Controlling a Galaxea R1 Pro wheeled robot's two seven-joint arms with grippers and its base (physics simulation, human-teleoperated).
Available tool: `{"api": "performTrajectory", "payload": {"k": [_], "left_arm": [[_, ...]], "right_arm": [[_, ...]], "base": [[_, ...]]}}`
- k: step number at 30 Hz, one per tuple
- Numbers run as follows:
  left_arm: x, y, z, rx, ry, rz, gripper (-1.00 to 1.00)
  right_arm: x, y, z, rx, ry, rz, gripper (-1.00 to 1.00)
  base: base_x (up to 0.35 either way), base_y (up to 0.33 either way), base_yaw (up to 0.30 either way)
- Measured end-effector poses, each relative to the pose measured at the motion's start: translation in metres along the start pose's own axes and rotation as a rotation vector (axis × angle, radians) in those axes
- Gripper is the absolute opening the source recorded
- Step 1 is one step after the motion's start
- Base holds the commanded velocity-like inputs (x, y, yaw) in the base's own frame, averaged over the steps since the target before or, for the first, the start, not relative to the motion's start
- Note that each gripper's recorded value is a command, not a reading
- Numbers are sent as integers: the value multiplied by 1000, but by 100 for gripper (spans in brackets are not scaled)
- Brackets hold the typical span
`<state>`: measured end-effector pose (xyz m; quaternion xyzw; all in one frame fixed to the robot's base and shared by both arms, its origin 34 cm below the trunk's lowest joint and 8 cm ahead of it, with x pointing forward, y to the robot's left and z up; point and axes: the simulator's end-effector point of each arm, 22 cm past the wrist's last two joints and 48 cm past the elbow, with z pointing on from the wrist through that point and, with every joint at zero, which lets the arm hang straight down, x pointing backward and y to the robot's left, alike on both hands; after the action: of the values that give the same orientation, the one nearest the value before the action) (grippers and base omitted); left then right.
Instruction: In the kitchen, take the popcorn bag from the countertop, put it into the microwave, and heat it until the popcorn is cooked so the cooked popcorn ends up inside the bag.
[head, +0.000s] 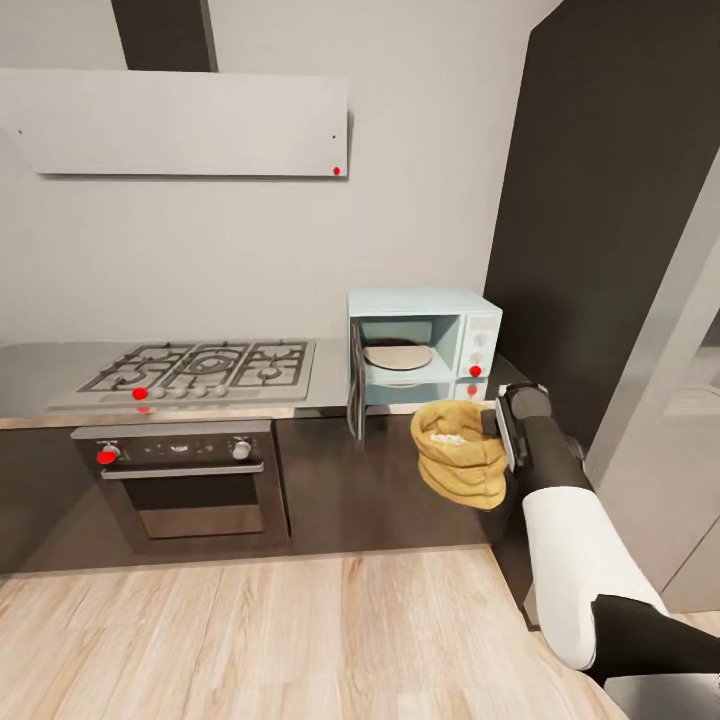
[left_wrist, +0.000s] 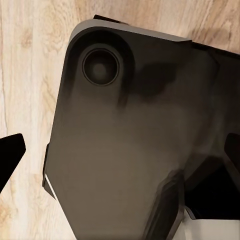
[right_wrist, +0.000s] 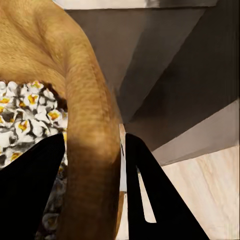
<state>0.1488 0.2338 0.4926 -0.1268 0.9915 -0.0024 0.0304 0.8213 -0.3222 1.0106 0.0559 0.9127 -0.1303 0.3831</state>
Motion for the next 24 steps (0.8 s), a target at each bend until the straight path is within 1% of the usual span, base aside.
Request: {"api": "performTrajectory", "payload": {"k": [4,8,12,14,18,22,24], "left_arm": [[0,0,0,-1,-1,-1,100],[0,0,0,-1,-1,-1,100],[0,0,0,0,-1,-1,100],[0,0,0,0,-1,-1,100],[0,0,0,0,-1,-1,100],[0,0,0,-1,-2,-1,100],[-1,0,0,-1,-2,-1,100]], "right_arm": [[-24,-3,-17,-14,-71,35,-100],[-28,-4,-20,-17,-82,40,-100],[-28,-10,-18,-8,-82,42,-100],[-24,-9,-15,-10,-69,39,-100],[-5,1,0,-24,-5,18,-100],[-15,11,4,-45,32,5,-100],[-27,14,3,-67,53,23,-100]], "base": [[0,0,0],[0,0,0],[0,0,0],[0,0,0],[0,0,0],[0,0,0],[0,0,0]]}}
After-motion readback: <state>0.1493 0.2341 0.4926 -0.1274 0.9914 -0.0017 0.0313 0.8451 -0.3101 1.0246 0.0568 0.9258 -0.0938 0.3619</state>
